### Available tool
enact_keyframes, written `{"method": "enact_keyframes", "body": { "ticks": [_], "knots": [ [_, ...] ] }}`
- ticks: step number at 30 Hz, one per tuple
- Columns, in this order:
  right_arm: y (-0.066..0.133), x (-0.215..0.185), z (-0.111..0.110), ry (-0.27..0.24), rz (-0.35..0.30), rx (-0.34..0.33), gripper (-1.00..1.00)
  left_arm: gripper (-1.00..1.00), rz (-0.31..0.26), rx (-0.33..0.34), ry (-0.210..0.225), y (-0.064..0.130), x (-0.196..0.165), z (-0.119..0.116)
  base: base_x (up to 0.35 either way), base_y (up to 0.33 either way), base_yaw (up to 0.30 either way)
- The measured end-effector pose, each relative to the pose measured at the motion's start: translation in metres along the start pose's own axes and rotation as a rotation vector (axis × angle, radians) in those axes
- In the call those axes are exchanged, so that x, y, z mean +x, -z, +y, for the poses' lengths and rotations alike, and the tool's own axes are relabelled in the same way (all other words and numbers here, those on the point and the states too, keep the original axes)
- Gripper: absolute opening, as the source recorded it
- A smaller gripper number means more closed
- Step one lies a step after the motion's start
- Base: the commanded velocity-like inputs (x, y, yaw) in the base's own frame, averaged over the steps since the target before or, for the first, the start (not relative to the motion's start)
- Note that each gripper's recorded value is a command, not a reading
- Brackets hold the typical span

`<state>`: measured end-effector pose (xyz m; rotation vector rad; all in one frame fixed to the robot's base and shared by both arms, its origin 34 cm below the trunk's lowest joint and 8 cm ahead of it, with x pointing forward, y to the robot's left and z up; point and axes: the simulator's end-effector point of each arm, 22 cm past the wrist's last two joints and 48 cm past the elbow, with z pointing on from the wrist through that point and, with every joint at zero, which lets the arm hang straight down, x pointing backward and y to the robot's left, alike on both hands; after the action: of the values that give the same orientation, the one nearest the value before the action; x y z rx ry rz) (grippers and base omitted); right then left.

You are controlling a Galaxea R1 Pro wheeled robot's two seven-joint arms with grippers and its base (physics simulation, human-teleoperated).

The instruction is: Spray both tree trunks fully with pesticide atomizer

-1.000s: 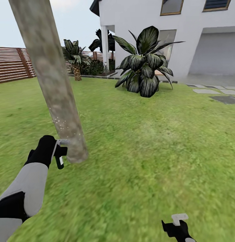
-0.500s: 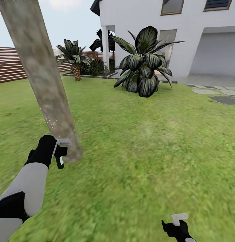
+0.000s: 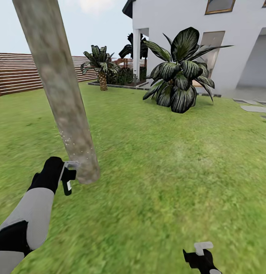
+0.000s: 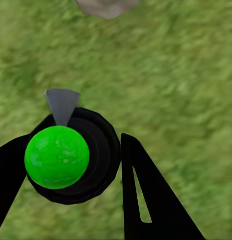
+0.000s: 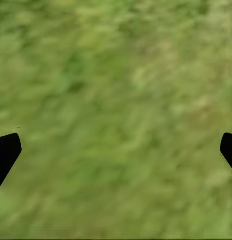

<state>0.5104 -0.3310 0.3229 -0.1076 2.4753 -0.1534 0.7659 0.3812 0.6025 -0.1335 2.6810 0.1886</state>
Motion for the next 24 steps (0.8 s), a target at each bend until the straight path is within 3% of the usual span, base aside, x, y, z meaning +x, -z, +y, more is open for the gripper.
{"method": "enact_keyframes", "body": {
  "ticks": [8, 16, 24],
  "knots": [
    [0.0, 0.0, -0.002, 0.002, -0.001, 0.004, 1.0, -1.0, 0.015, -0.007, -0.005, -0.006, 0.012, 0.0, 0.279, -0.166, 0.009],
    [0.001, 0.001, -0.022, 0.01, 0.002, 0.027, 1.0, -1.0, 0.021, -0.012, -0.003, -0.008, 0.017, 0.001, 0.262, -0.177, 0.0],
    [0.0, 0.001, -0.021, 0.01, 0.001, 0.026, 1.0, -1.0, 0.026, -0.018, 0.004, -0.009, 0.018, 0.007, -0.019, -0.247, 0.0]
  ]
}}
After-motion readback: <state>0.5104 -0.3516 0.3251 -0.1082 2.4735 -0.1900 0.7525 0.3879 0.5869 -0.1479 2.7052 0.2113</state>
